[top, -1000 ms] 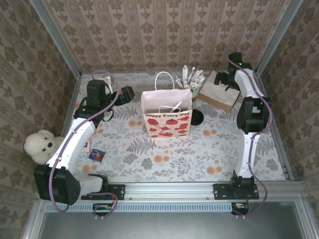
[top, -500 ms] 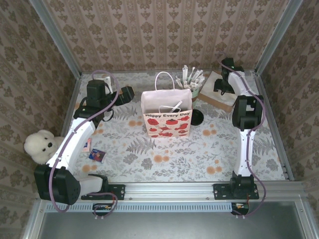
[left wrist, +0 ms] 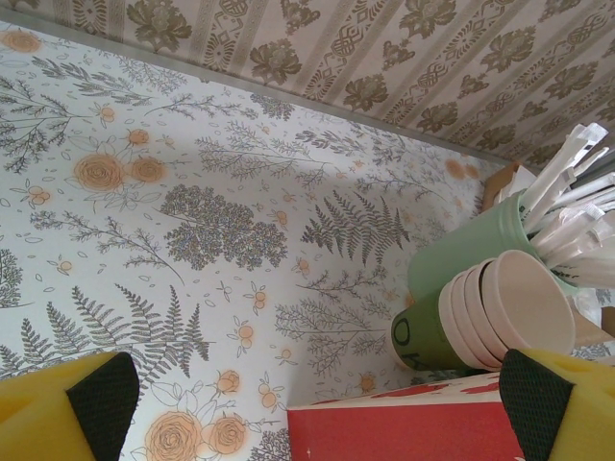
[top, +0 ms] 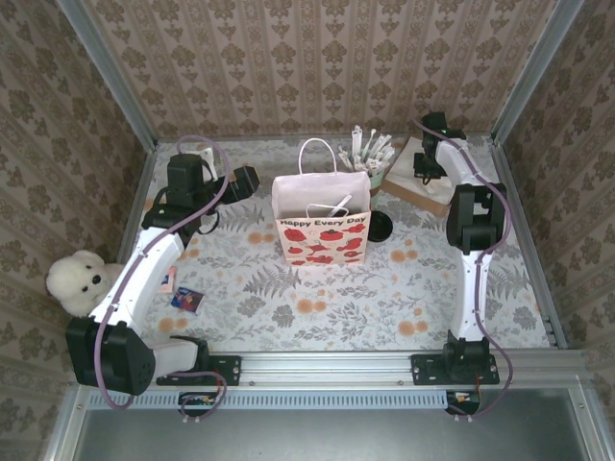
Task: Pack the takeout coffee
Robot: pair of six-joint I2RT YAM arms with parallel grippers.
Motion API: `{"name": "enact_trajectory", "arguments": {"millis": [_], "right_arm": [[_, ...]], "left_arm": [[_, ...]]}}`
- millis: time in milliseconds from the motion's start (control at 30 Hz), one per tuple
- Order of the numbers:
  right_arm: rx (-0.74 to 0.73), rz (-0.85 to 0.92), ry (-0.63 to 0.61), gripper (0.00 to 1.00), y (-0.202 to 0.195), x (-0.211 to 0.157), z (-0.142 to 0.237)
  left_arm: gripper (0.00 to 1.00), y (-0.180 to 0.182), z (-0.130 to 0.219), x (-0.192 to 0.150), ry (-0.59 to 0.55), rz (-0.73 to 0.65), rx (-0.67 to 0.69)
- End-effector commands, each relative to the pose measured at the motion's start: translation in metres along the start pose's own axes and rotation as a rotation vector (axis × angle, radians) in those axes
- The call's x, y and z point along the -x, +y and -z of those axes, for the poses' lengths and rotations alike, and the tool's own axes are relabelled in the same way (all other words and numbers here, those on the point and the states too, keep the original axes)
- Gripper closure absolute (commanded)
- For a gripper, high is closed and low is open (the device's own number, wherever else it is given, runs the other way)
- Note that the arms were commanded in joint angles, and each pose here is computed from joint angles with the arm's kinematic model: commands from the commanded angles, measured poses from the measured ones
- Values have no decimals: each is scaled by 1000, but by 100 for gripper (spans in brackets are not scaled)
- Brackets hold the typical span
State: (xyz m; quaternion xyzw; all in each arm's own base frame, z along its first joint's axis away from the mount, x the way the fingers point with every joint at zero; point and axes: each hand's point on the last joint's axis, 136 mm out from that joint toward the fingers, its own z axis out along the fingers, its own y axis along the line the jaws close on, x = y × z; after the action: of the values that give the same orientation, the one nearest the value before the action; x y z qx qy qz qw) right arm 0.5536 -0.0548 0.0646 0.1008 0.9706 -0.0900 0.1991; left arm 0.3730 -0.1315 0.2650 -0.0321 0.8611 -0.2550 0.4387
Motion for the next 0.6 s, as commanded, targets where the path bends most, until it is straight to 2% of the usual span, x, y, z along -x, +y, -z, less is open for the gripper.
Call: {"name": "enact_trajectory", "arguments": {"millis": [0,133,567], "right_arm": [[-17,-15,-76,93,-9,16,30],[-27,-23,-116,100,-14,22,45],[-37,-32,-189,100,-22,28,75]], "left_arm": [[0,-7,11,5,-27,1,-27],[0,-8,12,6,-30,-6,-28],[0,-8,14,5,-37,-20,-34]]}}
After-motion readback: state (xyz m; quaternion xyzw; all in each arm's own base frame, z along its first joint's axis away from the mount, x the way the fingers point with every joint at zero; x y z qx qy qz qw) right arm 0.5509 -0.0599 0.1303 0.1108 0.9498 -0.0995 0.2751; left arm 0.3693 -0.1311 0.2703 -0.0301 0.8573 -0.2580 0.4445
